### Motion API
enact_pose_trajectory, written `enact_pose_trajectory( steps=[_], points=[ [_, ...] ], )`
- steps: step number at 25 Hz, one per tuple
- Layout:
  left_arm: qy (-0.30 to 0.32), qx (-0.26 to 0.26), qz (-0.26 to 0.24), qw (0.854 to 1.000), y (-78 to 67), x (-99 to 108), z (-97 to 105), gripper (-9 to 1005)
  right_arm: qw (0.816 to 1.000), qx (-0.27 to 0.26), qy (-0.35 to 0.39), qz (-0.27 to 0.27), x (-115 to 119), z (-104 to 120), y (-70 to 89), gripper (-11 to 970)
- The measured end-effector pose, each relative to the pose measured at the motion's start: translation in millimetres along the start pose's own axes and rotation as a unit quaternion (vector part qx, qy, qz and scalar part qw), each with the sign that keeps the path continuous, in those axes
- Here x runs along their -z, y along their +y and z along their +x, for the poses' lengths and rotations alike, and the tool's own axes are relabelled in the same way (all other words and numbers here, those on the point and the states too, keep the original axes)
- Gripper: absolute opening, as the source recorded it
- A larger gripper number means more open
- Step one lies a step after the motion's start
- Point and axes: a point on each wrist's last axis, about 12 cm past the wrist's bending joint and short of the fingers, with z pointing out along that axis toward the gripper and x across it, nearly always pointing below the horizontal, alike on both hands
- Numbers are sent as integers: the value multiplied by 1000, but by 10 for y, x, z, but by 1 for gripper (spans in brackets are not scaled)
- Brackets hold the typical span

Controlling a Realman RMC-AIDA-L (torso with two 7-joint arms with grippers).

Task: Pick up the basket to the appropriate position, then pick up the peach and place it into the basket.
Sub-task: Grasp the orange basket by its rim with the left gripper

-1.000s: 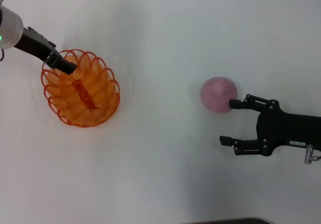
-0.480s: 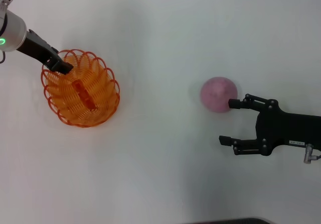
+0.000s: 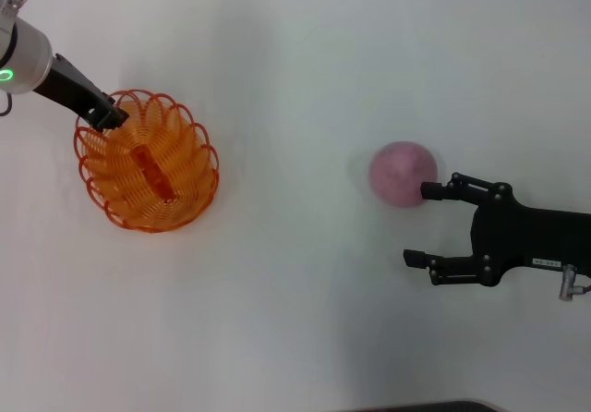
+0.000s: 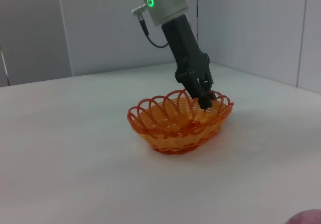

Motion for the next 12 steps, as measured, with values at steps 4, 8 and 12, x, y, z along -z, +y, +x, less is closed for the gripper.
enact_pose_trajectory(
  steps=[4,8,12],
  points=[
    [2,1,2,1000,5,27,-5,214,1000,0,0,0,-1,-1,-2,946],
    [4,7,7,1000,14,73,-20,183,1000,1,0,0,-3,-3,-5,946],
    [11,20,20,1000,21,130,-52,167,1000,1,0,0,-3,-3,-5,946]
  ],
)
